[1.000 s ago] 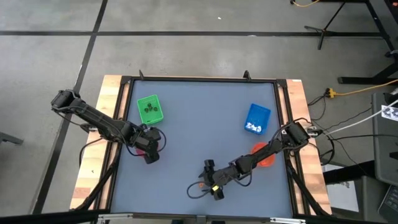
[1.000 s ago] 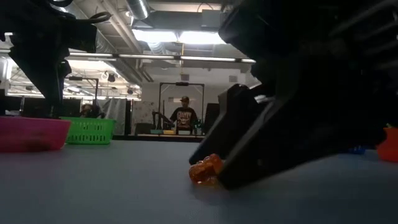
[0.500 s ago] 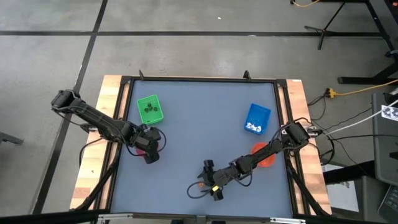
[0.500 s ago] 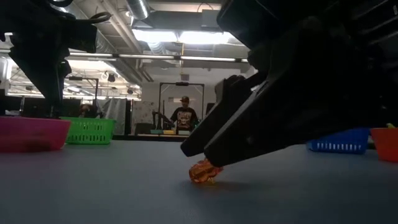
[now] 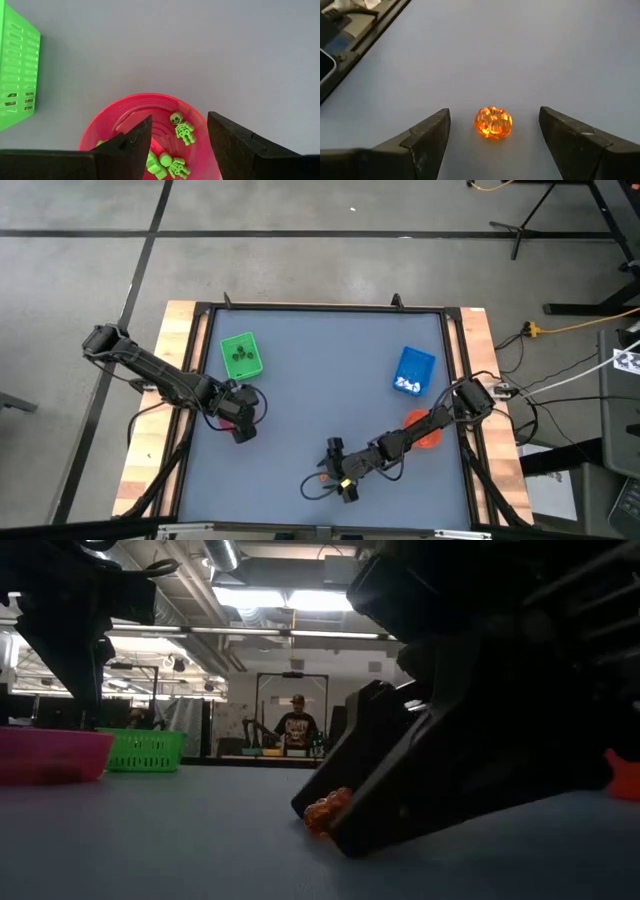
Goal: Sort Halloween decoration
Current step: Put the small orange pumpkin toy into the transparent orange bowl
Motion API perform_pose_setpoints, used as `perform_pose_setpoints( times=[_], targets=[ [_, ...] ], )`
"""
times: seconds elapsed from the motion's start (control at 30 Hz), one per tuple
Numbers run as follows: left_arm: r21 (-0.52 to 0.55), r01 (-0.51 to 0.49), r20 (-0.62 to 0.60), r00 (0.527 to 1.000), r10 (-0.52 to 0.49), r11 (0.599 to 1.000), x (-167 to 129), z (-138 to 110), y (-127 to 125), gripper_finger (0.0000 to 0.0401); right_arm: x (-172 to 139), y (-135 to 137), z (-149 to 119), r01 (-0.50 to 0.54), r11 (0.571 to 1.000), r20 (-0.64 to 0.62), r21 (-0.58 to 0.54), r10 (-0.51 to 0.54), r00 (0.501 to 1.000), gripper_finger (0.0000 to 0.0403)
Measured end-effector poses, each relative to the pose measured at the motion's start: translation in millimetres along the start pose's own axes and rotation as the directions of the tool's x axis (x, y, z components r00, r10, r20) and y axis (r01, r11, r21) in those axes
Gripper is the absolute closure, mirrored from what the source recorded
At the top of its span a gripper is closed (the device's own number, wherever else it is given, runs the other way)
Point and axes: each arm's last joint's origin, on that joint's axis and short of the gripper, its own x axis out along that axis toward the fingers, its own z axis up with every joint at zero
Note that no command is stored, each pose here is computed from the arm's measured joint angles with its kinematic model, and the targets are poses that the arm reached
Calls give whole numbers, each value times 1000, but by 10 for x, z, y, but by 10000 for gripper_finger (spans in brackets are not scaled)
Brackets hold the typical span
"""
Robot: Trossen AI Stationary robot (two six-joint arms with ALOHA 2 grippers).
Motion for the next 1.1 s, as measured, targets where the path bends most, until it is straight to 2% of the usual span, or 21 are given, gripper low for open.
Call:
perform_pose_setpoints(
  times=[0.23, 0.7, 1.1],
  targets=[
    [-1, 5, 4, 1000, -5, 1000, 0, 4, -5, 226, 53, 1, -46, 2, 1000, 6, 6, -2, 1000, 101],
    [-3, 9, 8, 1000, -9, 1000, -1, 8, -8, 226, 58, -5, -49, 2, 1000, 6, 9, -2, 1000, 232],
    [-3, 9, 8, 1000, -9, 1000, -1, 7, -8, 226, 61, -1, -48, -7, 1000, 11, 10, 6, 1000, 270]
  ],
)
